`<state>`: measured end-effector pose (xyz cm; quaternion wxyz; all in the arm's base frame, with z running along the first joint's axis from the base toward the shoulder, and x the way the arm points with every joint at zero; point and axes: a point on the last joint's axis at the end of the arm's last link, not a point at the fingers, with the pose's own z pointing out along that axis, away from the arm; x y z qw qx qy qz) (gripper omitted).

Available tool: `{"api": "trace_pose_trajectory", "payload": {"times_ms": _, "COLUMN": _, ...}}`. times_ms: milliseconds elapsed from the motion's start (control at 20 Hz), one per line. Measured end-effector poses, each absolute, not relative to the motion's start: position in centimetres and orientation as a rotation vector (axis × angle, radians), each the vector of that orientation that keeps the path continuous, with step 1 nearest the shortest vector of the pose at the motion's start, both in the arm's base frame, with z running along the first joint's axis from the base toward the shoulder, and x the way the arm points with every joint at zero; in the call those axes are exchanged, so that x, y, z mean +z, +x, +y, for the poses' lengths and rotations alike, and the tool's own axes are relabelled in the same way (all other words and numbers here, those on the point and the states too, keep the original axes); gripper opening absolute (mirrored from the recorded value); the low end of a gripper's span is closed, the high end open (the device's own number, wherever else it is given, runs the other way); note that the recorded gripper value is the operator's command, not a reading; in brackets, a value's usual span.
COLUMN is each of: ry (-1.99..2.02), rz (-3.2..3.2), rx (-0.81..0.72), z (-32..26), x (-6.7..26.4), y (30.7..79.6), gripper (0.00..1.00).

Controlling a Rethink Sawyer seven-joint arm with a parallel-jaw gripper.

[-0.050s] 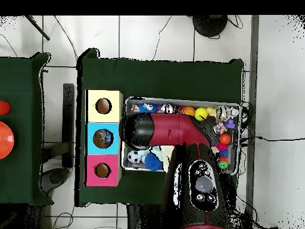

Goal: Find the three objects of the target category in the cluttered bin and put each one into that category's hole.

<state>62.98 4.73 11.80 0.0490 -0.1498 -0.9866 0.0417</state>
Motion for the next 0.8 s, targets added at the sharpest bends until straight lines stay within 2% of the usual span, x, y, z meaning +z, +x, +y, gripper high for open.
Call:
{"api": "trace_pose_trajectory", "payload": {"times_ms": 450, "ry": -0.488, "rz": -2.991, "rx": 0.122, "z": 7.0, "x": 12.0, "y": 62.6, "gripper": 0.0}}
{"api": "trace_pose_trajectory", "payload": {"times_ms": 800, "ry": -0.522, "rz": -2.977, "rx": 0.119, "z": 10.9, "x": 12.0, "y": 62.0, "gripper": 0.0}}
